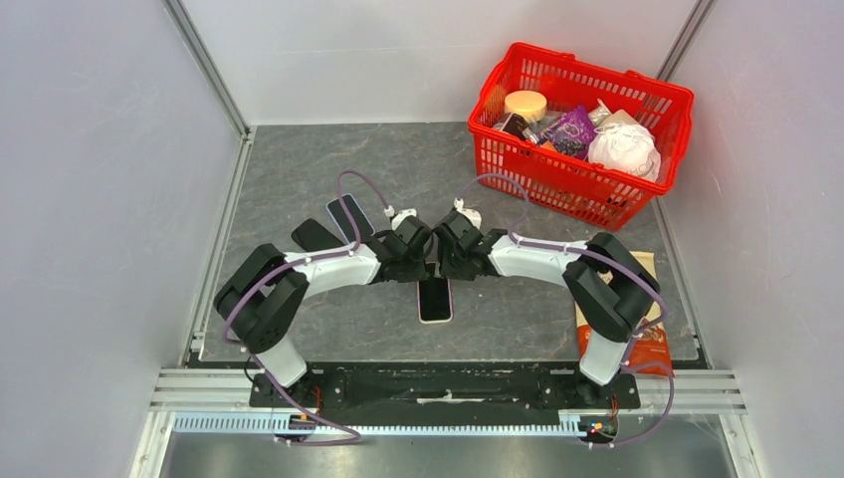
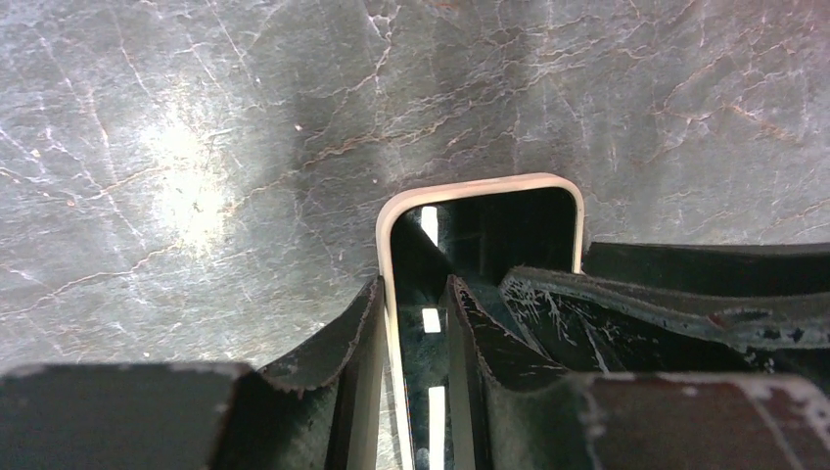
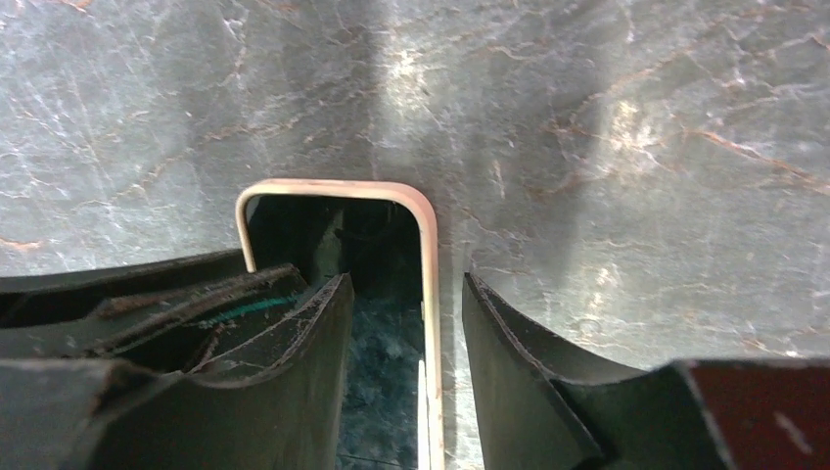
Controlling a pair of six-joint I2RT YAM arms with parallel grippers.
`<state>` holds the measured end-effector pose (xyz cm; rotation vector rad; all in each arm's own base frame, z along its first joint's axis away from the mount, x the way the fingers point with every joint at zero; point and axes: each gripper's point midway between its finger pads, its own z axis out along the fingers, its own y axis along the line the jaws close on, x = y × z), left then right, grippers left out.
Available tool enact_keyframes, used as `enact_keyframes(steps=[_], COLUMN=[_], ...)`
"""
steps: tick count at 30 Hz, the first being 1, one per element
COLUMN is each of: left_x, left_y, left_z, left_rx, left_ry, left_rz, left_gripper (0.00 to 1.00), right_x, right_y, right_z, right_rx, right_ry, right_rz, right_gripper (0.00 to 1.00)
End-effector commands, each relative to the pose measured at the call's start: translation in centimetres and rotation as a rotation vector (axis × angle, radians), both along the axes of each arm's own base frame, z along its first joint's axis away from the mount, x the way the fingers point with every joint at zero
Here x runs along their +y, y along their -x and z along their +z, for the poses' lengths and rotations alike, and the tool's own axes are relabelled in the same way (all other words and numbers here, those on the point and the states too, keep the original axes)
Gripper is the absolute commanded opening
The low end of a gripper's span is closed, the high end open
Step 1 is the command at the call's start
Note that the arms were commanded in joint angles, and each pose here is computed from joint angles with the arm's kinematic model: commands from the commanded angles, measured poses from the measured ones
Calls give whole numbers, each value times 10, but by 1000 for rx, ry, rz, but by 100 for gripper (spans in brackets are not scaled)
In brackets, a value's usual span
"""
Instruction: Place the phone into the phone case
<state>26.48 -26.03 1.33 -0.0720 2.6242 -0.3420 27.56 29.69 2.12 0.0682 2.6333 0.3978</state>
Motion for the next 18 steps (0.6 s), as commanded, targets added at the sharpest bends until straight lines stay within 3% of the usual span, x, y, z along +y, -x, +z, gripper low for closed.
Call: enact_keyframes(steps=[1,4,9,11,16,18], left_x=[45,40,27,20,6,-1], left_y=[42,38,19,11,1,3], left_z=[-78,-72,-35,-15,35,49], left_rx=[187,169,87,46,-55,-86], left_ry=[-227,-210,-165,-136,-46,-19], left_rz=[16,18,6,-2,-36,-62], left_gripper=[2,2,14,24,60,68], right_x=[-18,-21,-30,-34,-55,-63], right_y=[37,38,31,28,25,26], right_z=[-14,-6,24,45,90,100], right_rx=[43,37,-1,-41,-147,-176], right_ry=[125,88,-2,-35,-78,-87], right_rz=[53,43,26,16,-41,-61], right_gripper=[53,57,66,71,85,90])
